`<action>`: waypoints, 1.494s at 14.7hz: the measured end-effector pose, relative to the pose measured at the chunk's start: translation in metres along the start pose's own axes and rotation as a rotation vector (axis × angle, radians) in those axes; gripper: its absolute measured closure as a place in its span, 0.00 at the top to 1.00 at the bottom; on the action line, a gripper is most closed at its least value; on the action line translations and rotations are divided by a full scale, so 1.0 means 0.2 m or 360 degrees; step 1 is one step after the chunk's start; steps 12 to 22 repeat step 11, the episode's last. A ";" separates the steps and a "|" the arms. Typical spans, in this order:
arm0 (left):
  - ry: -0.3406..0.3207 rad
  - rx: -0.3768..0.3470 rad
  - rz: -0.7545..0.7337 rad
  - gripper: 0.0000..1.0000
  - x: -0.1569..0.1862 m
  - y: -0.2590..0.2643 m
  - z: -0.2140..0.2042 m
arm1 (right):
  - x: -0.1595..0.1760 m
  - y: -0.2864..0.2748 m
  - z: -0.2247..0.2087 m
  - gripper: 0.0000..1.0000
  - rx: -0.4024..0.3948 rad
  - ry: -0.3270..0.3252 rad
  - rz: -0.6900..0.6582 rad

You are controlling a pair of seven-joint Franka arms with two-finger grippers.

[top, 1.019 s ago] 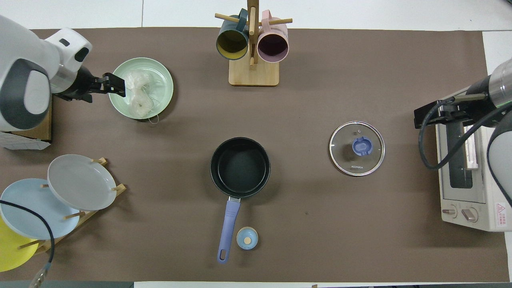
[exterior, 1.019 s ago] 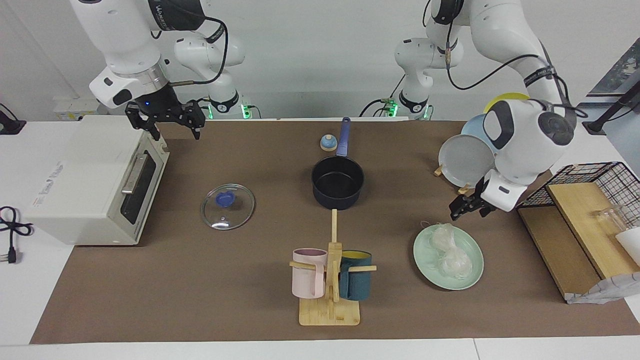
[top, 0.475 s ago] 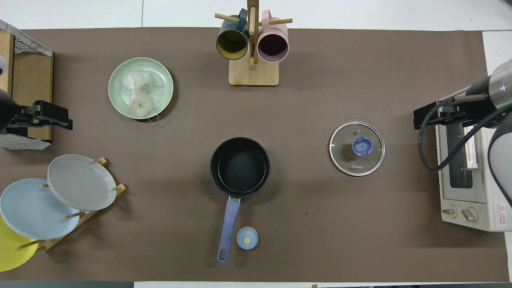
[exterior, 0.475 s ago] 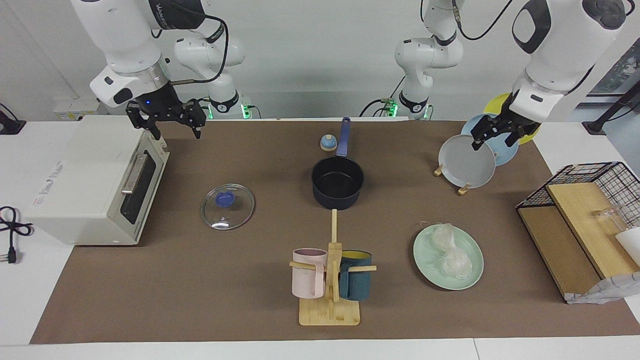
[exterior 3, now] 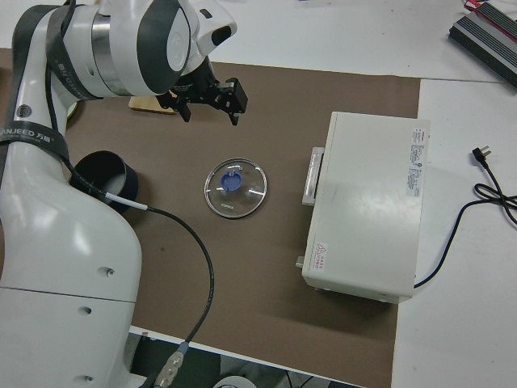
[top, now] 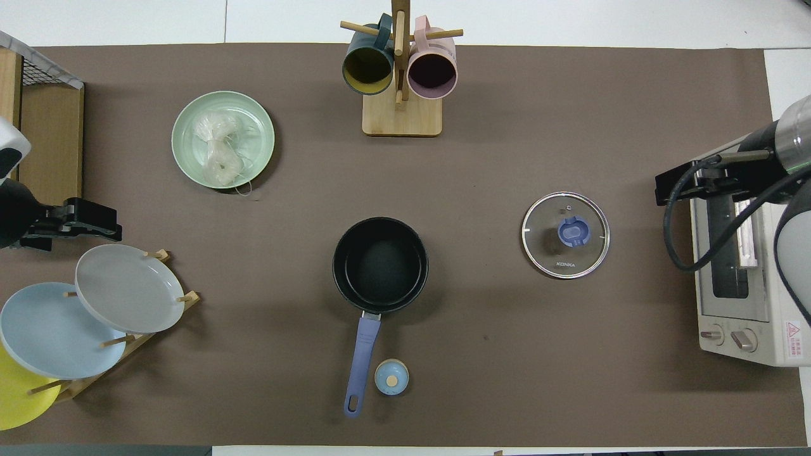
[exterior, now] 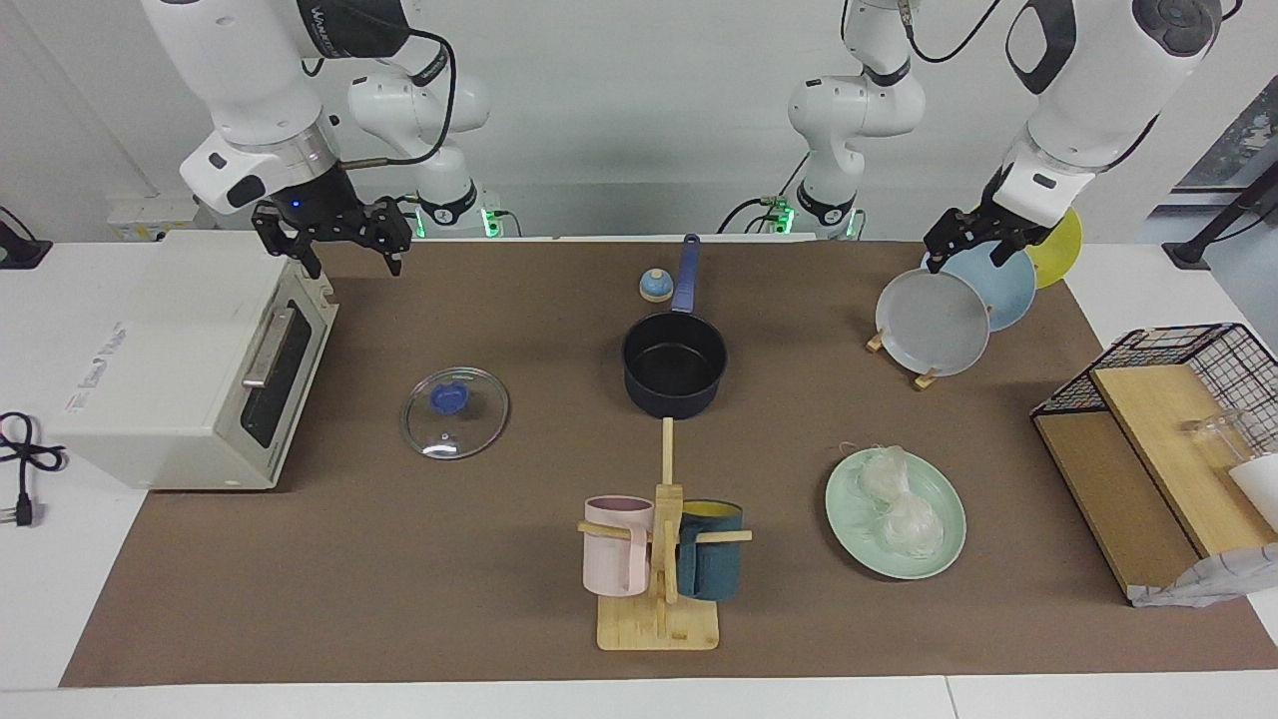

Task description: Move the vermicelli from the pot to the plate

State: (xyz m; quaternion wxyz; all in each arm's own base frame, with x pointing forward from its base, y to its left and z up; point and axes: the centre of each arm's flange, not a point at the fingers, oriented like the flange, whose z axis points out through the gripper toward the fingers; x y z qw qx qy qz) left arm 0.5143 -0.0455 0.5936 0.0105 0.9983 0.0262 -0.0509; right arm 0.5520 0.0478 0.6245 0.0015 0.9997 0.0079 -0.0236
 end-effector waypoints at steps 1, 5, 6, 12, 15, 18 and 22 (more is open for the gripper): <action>-0.0004 0.0001 0.0002 1.00 0.00 0.00 -0.01 | 0.00 0.00 0.00 1.00 0.0000 0.0001 0.0002; 0.0015 0.0000 0.0014 1.00 0.03 0.03 -0.13 | 0.00 0.02 0.00 1.00 0.0001 0.0002 0.0011; 0.0019 -0.0001 0.0014 1.00 0.03 0.03 -0.14 | 0.00 0.02 0.00 1.00 0.0001 0.0003 0.0011; 0.0019 -0.0001 0.0013 1.00 0.04 0.03 -0.14 | 0.00 0.02 -0.01 1.00 0.0001 0.0003 0.0011; 0.0019 -0.0001 0.0013 1.00 0.04 0.03 -0.14 | 0.00 0.02 -0.01 1.00 0.0001 0.0003 0.0011; 0.0019 -0.0001 0.0013 1.00 0.04 0.03 -0.14 | 0.00 0.02 -0.01 1.00 0.0001 0.0003 0.0011; 0.0019 -0.0001 0.0013 1.00 0.04 0.03 -0.14 | 0.00 0.02 -0.01 1.00 0.0001 0.0003 0.0011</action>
